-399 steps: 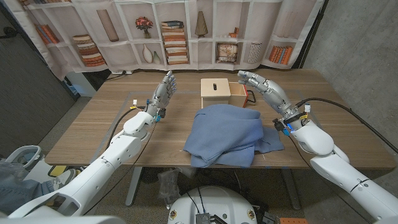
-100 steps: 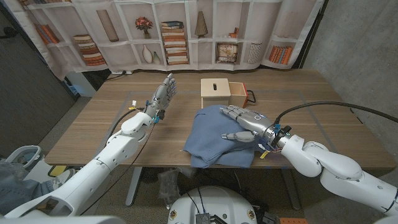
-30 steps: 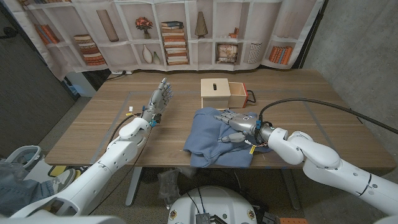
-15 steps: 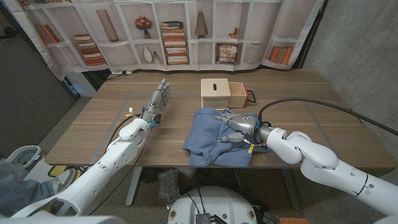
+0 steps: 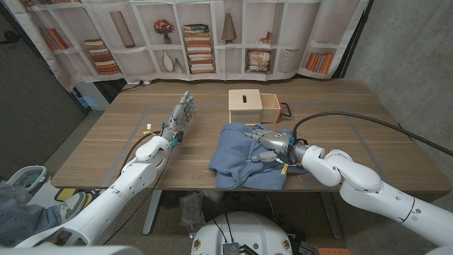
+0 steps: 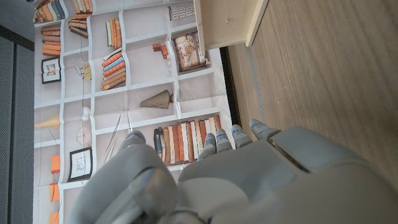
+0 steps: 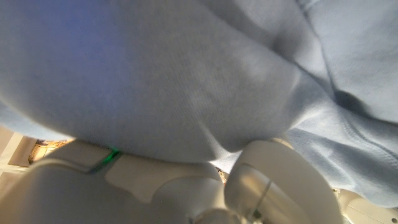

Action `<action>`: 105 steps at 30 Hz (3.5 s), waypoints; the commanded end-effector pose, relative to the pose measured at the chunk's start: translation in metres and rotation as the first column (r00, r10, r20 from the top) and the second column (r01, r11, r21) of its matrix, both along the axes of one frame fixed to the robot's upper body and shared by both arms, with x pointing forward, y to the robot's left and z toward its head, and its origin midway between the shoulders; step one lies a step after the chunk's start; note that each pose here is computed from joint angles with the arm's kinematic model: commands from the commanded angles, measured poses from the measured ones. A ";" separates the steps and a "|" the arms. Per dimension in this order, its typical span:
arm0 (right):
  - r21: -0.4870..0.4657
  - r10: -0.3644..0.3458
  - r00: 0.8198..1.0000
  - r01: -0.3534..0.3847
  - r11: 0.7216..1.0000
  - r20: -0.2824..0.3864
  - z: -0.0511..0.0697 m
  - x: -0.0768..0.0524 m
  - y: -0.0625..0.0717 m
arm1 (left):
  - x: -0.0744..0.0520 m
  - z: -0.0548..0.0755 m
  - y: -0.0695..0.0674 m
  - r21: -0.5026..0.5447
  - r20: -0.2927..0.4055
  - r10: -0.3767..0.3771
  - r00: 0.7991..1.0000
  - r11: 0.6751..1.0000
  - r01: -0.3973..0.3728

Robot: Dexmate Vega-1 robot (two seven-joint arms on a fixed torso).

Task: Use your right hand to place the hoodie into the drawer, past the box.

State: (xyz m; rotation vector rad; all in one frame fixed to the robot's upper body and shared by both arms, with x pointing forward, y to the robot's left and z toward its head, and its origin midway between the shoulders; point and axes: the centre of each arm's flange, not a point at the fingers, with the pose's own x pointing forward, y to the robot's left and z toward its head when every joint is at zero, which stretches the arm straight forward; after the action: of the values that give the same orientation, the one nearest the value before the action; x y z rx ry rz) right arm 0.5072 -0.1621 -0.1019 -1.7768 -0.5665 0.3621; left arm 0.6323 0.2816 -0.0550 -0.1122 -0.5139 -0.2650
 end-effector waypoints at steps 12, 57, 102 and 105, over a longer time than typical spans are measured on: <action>-0.018 -0.037 0.999 0.037 0.999 -0.013 -0.009 0.007 -0.004 | -0.004 -0.003 0.000 -0.012 0.006 0.001 1.000 1.000 -0.001; -0.010 -0.003 0.998 0.003 1.000 0.061 -0.011 0.011 -0.003 | -0.005 -0.006 -0.001 -0.015 0.004 -0.002 1.000 1.000 0.002; 0.098 0.079 0.984 -0.096 0.991 0.158 -0.011 0.009 -0.001 | -0.009 -0.011 0.002 -0.030 0.010 0.002 1.000 1.000 -0.002; 0.102 0.080 0.983 -0.097 0.990 0.164 -0.011 0.009 -0.001 | -0.009 -0.011 0.002 -0.031 0.011 0.001 1.000 1.000 -0.001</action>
State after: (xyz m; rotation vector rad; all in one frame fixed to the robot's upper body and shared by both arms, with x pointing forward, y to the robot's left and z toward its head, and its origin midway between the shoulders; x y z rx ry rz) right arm 0.5181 -0.1651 -0.1162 -1.7165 -0.7270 0.2677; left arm 0.6260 0.2823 -0.0672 -0.1392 -0.5209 -0.2589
